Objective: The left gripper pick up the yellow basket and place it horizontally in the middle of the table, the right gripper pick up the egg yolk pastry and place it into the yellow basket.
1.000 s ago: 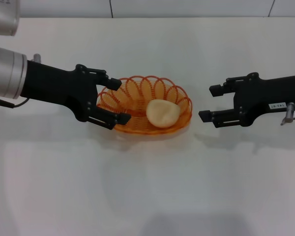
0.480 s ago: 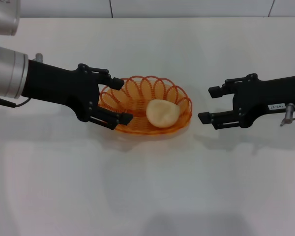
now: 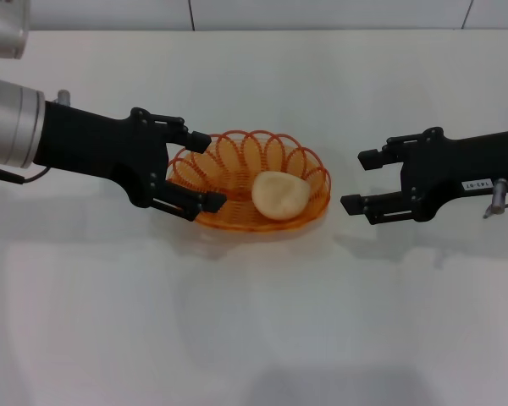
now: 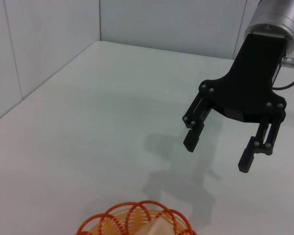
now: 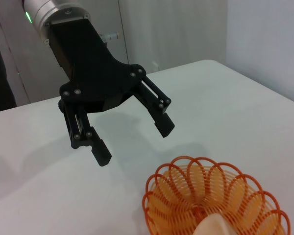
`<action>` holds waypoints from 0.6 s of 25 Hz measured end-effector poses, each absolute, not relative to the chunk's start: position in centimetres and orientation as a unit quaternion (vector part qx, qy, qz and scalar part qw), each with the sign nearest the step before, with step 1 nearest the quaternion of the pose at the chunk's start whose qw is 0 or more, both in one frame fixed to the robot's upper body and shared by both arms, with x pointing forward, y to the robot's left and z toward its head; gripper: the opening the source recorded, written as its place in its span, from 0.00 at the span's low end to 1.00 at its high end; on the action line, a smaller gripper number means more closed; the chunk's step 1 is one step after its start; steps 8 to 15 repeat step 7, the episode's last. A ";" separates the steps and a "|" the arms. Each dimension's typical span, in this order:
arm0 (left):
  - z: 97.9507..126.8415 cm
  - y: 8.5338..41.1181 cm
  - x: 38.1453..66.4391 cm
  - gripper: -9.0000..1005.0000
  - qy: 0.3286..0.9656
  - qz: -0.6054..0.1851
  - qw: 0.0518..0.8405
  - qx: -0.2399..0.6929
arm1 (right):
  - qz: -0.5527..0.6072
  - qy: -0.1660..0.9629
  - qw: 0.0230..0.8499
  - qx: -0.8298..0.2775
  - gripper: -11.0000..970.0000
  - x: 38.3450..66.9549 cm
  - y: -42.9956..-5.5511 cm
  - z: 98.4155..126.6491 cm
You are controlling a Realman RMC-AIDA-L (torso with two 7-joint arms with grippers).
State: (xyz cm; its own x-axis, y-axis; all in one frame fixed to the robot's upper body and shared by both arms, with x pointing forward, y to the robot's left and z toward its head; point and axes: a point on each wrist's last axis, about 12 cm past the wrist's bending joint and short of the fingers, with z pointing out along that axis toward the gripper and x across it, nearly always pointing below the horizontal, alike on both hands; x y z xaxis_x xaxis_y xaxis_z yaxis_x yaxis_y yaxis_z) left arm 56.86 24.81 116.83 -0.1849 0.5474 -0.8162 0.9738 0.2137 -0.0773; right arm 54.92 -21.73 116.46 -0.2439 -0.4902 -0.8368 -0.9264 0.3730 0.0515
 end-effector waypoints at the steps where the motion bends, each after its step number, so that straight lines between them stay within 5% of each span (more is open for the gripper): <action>1: 116.8 24.8 56.9 0.88 0.702 -0.316 0.338 0.542 | 0.285 0.735 0.382 -0.482 0.72 54.9 -21.7 116.5; 15: 116.8 24.8 56.8 0.88 0.702 -0.316 0.337 0.542 | 0.287 0.736 0.381 -0.480 0.72 54.9 -21.7 116.5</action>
